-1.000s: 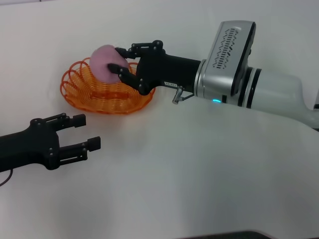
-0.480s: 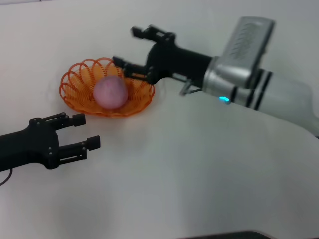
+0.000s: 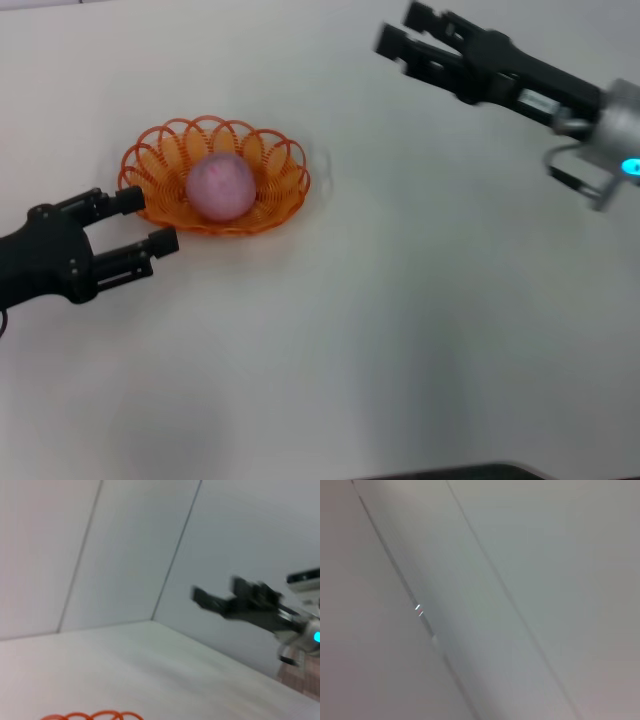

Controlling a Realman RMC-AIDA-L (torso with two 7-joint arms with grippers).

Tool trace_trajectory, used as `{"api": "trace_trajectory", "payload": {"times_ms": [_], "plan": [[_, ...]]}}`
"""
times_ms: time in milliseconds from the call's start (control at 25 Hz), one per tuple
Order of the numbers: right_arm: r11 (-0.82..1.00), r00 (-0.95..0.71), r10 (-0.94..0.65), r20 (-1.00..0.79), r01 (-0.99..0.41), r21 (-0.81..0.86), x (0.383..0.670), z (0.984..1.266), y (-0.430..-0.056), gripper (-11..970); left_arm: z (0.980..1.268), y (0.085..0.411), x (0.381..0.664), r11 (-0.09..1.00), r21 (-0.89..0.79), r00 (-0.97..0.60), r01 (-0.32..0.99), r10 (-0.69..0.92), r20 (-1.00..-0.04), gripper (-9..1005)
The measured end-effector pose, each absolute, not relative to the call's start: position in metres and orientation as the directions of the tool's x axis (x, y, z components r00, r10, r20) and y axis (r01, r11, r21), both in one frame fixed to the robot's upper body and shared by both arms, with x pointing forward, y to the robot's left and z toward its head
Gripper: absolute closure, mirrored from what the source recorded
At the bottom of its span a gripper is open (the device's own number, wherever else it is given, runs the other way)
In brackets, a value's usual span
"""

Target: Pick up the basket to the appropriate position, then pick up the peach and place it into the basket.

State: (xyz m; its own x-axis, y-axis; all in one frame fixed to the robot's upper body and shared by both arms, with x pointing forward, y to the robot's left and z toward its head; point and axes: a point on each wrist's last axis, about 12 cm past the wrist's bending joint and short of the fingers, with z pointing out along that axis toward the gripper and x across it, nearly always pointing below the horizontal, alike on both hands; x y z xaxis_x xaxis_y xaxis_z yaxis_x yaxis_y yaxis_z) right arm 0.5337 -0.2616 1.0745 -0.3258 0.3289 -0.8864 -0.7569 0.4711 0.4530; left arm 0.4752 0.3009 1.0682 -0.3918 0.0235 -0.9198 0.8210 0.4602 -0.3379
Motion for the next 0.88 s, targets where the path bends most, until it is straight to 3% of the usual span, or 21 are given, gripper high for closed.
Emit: {"api": "trace_trajectory", "payload": {"times_ms": [400,880], "plan": [[0.354,-0.461,-0.264,-0.847,-0.864,0.359,0.500,1.089,-0.325,26,1.074,0.307,0.479,0.486,-0.312,-0.357,0.817,0.001,-0.934,228],[0.406,-0.450,-0.254,-0.856,-0.853,0.328,0.500,1.087,-0.331,32,1.064,0.318,0.465,0.536,-0.287,-0.363,0.794,0.038,-0.931,227]]}}
